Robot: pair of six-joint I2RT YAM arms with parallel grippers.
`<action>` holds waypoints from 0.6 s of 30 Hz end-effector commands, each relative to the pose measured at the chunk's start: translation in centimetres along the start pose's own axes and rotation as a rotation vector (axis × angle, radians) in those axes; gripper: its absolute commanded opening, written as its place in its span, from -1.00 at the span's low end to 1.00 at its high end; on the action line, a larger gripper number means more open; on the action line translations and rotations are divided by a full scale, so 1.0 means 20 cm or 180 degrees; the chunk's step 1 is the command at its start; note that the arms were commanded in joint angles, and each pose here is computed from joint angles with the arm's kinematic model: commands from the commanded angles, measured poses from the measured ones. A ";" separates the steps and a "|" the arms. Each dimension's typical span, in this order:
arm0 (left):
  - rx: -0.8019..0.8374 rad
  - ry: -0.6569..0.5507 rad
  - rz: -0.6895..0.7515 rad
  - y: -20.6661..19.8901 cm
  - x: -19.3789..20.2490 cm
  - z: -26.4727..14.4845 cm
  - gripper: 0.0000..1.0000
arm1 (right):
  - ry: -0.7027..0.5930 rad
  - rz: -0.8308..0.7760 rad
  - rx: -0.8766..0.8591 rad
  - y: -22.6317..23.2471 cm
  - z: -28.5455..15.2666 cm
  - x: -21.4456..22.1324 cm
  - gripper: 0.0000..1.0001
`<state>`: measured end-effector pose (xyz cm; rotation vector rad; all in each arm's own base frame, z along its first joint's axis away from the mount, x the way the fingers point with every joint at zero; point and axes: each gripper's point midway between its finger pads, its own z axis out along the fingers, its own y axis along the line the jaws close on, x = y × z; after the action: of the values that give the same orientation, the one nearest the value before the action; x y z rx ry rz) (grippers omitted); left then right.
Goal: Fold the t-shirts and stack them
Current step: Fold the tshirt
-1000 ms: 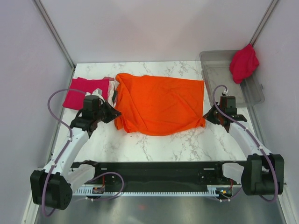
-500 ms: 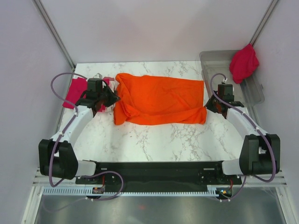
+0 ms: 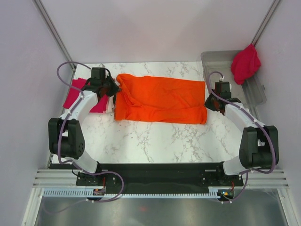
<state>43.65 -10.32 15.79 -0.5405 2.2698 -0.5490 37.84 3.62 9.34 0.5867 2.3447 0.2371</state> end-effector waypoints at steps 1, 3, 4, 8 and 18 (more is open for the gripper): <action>0.0068 -0.0322 0.0141 -0.07 -0.19 -0.05 -0.96 | -0.0252 -0.0068 -0.0073 0.07 -0.01 -0.14 -1.00; -0.0001 -0.0362 0.0120 -0.06 -0.23 -0.07 -0.96 | -0.0253 -0.0071 -0.0072 0.08 0.00 -0.14 -1.00; -0.0025 -0.0375 0.0118 -0.05 -0.24 -0.07 -0.96 | -0.0258 -0.0066 -0.0081 0.08 0.00 -0.15 -1.00; -0.0077 -0.0434 0.0080 -0.02 -0.28 -0.08 -0.96 | -0.0227 -0.0059 -0.0048 0.07 0.02 -0.14 -1.00; -0.0027 -0.0329 0.0061 -0.04 -0.31 0.03 -0.96 | -0.0209 -0.0076 0.0007 0.08 0.09 -0.15 -1.00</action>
<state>46.56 -8.17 18.01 -0.5832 2.2143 -0.5002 39.53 3.82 8.53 0.5766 2.3559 0.2153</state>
